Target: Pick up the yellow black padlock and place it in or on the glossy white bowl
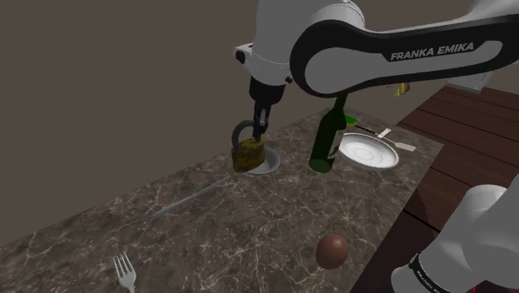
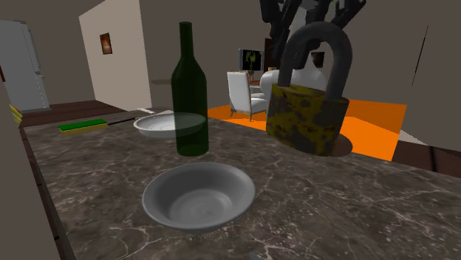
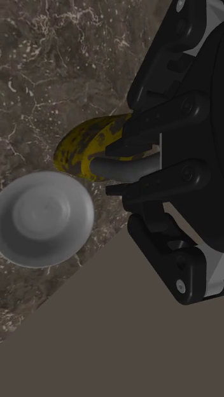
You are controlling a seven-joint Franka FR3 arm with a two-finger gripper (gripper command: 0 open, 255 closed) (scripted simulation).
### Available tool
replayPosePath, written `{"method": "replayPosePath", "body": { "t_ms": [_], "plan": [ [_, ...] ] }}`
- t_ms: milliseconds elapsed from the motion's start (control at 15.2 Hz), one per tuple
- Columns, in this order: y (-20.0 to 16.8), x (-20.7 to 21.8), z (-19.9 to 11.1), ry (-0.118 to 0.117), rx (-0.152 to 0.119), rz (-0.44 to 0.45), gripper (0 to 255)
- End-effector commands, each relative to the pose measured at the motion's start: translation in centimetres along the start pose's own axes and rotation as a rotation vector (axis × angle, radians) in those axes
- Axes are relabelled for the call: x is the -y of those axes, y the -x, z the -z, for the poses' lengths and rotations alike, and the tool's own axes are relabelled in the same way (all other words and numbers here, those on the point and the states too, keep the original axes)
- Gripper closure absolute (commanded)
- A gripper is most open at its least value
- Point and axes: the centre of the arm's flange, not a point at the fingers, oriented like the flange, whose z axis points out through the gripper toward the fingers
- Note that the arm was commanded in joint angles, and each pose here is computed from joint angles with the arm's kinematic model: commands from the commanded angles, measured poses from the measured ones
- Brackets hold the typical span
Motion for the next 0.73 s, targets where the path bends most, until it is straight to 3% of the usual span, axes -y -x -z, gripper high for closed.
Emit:
{"method": "replayPosePath", "body": {
  "t_ms": [0,594,660],
  "plan": [
    [0.7,-2.8,-0.4,0.0,-0.001,0.001,255],
    [3.5,-14.3,-1.7,0.0,-0.001,0.001,255],
    [3.5,-14.1,-2.2,0.0,-0.001,0.001,255]
  ]
}}
